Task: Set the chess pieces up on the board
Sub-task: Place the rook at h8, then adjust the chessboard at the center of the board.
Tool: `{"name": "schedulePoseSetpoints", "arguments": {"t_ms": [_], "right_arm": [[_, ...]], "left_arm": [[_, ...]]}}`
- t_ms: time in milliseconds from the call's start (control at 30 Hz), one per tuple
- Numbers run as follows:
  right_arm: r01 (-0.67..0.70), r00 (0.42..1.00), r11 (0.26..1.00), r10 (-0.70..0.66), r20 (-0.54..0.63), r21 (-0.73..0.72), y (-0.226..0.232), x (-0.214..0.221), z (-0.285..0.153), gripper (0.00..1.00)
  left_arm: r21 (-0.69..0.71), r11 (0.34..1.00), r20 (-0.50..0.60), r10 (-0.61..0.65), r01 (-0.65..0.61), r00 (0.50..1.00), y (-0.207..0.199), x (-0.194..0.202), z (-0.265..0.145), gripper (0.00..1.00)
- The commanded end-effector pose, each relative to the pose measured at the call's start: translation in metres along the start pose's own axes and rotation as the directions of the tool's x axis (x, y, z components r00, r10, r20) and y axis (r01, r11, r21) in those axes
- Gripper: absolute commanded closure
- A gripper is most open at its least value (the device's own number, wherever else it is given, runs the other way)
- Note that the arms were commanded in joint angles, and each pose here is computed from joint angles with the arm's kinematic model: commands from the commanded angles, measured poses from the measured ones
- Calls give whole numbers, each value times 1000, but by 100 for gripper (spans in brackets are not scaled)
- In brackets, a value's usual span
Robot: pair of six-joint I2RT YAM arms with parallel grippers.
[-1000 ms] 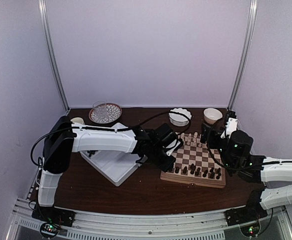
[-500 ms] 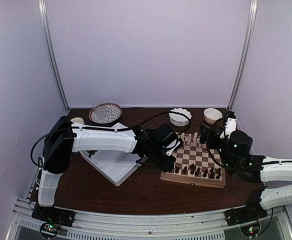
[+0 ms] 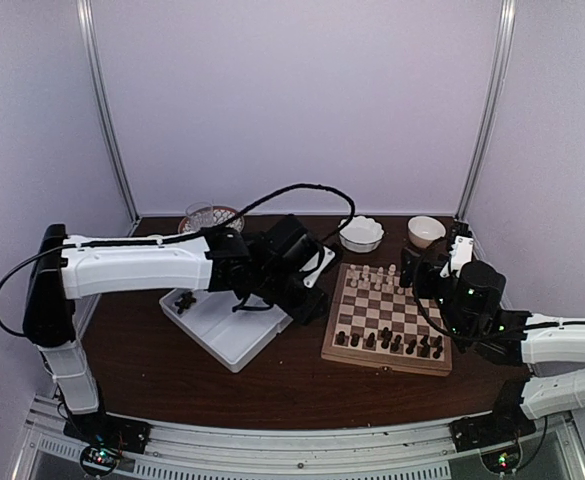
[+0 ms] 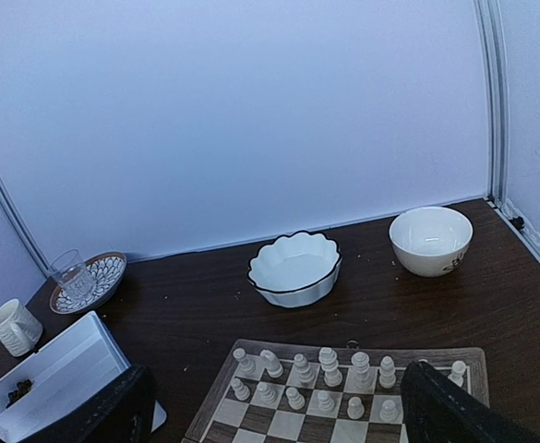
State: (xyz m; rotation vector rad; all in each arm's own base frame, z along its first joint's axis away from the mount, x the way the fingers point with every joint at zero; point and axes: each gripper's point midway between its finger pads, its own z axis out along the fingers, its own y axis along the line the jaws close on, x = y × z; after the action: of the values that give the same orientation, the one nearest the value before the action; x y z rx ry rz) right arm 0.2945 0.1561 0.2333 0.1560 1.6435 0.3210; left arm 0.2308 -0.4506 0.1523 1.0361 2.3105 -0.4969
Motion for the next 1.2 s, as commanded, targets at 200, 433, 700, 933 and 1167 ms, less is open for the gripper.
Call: {"name": "schedulePoseSetpoints", "arguments": {"t_ms": [200,433,700,933,1167], "right_arm": [[12,1000,1000,-13,-21,-25,7,2,4,4],[14,1000,999,-15,-24,-28,8,2,5,4],[7,999,999,-8,-31,-45,11,3,4,4],[18,999,999,-20,-45,-50,14,8,8,4],[18,999,998,-21,-50,-59,15,9,8,4]], "left_arm": [[-310,943,29,-122,125,992,139,37,-72,66],[-414,875,88,-237,252,968,223,72,-89,58],[-433,852,34,-311,295,950,255,96,-53,58],[-384,859,-18,-375,340,927,267,120,-30,58],[-380,863,-67,-384,332,921,269,130,-14,61]]}}
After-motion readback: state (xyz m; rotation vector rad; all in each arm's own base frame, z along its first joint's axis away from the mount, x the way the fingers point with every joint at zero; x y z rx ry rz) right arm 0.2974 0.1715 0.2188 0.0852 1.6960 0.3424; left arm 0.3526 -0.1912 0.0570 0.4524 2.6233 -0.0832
